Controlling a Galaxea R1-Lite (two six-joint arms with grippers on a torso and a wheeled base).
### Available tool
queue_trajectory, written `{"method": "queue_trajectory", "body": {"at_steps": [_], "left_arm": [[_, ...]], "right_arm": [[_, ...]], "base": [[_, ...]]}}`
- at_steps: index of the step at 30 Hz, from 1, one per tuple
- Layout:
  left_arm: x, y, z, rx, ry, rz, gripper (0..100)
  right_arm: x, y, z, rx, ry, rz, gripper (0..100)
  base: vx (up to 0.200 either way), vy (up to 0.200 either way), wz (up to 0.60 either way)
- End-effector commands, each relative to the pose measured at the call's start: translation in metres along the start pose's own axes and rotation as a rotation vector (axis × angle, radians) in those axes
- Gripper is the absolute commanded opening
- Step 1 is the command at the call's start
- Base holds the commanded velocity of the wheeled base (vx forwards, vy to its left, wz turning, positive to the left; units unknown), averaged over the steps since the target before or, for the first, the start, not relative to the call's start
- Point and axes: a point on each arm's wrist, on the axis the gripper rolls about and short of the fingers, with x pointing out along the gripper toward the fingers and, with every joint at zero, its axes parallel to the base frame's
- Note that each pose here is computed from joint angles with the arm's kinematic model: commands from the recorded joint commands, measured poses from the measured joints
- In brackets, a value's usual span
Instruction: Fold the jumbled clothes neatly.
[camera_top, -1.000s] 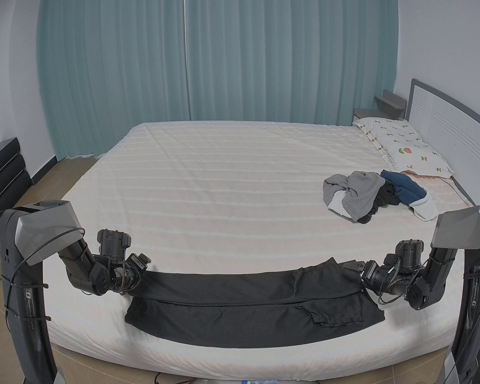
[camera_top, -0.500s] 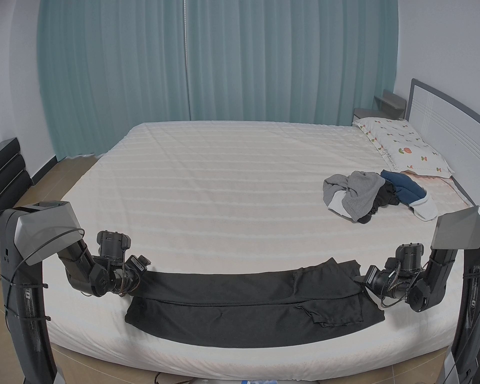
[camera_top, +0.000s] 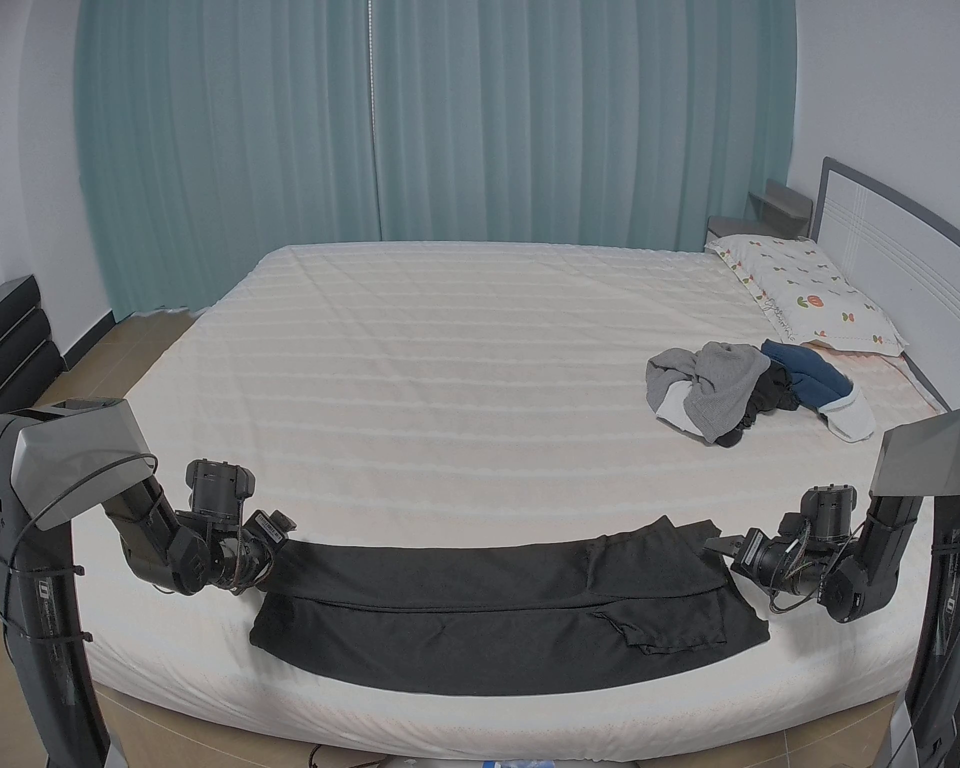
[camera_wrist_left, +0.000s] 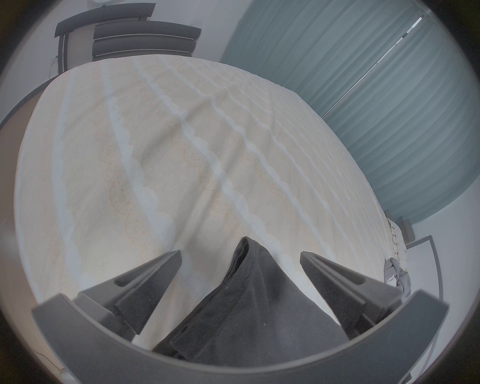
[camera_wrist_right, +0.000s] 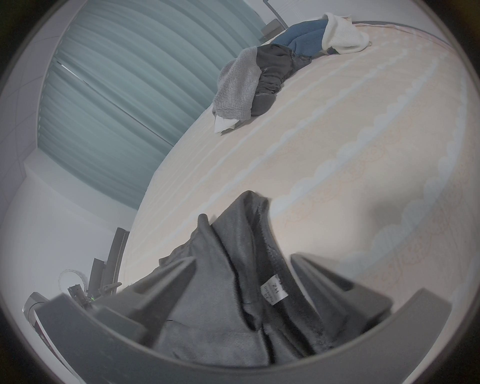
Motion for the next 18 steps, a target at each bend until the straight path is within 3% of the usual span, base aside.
{"method": "queue_trajectory", "body": {"at_steps": [1,9,14,18], "left_arm": [[-0.011,-0.001,0.002,-0.003,-0.007,-0.014,100],[-0.016,0.0,0.0,0.0,0.006,-0.013,100],[-0.02,0.0,0.001,0.006,0.004,-0.011,100],[-0.026,0.007,-0.004,0.074,0.021,-0.002,100]], "right_arm": [[-0.006,0.006,0.006,0.007,-0.021,0.024,100],[-0.009,-0.003,0.023,0.091,-0.058,0.045,100],[-0.007,-0.005,0.021,0.093,-0.051,0.041,100],[-0.006,-0.005,0.02,0.094,-0.048,0.038,100]], "base": [[0.0,0.0,0.0],[-0.175,0.0,0.0],[-0.2,0.0,0.0],[0.0,0.0,0.0]]}}
